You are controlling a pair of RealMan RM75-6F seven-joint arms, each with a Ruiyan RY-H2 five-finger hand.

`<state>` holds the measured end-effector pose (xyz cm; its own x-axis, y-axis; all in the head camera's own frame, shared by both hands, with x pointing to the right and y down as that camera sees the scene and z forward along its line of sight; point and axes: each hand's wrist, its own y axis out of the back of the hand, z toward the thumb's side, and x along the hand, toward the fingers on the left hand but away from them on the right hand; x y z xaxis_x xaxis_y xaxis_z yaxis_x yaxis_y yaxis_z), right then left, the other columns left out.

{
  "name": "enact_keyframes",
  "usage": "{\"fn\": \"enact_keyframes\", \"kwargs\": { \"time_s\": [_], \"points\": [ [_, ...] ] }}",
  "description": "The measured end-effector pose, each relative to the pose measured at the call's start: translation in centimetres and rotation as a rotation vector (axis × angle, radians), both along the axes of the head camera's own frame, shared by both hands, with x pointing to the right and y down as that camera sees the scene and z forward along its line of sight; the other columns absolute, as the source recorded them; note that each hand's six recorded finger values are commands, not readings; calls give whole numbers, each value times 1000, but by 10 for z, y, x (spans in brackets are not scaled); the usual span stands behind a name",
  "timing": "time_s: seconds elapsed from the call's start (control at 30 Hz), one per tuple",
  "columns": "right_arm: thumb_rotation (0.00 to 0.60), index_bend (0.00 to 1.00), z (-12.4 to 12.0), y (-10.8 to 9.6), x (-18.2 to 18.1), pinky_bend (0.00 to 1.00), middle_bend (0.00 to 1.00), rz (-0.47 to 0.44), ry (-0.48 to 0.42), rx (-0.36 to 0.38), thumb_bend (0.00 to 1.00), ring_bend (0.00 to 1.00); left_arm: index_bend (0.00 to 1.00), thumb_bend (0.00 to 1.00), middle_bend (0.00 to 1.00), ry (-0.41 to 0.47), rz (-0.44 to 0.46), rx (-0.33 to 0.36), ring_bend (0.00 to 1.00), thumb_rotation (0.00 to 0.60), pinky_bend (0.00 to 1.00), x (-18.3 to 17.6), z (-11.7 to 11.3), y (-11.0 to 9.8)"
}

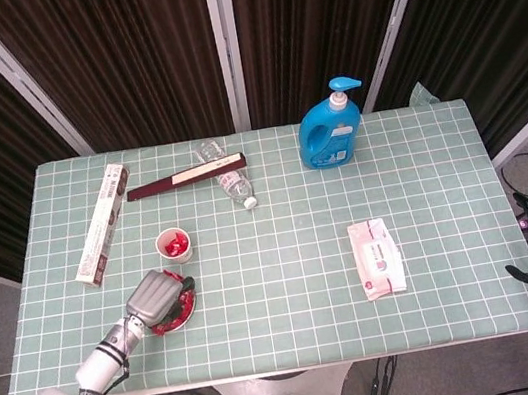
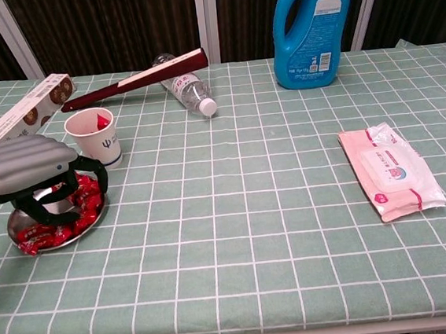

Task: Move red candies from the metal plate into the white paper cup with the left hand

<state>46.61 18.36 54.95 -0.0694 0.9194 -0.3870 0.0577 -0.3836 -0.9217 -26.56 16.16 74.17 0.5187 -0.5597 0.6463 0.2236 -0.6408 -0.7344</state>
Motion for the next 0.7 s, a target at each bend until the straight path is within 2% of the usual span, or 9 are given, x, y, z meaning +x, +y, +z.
{"fn": "enact_keyframes", "kwargs": {
  "time_s": [0.27, 0.53, 0.7],
  "points": [
    [600, 3, -1, 1, 0, 418, 180, 1, 2, 0, 21, 7, 468, 303, 935, -12, -1, 9, 947, 600, 1000, -1, 4, 0],
    [600, 3, -1, 0, -1, 418, 180, 0, 1, 0, 21, 6, 557, 307, 945, -21, -13, 8, 948, 600, 1000, -4, 13, 1],
    [600, 4, -1, 0, -1, 418, 180, 0, 1, 1, 21, 7, 621, 355, 960, -3, -39, -10, 952, 600, 1000, -4, 16, 1]
  ]
}}
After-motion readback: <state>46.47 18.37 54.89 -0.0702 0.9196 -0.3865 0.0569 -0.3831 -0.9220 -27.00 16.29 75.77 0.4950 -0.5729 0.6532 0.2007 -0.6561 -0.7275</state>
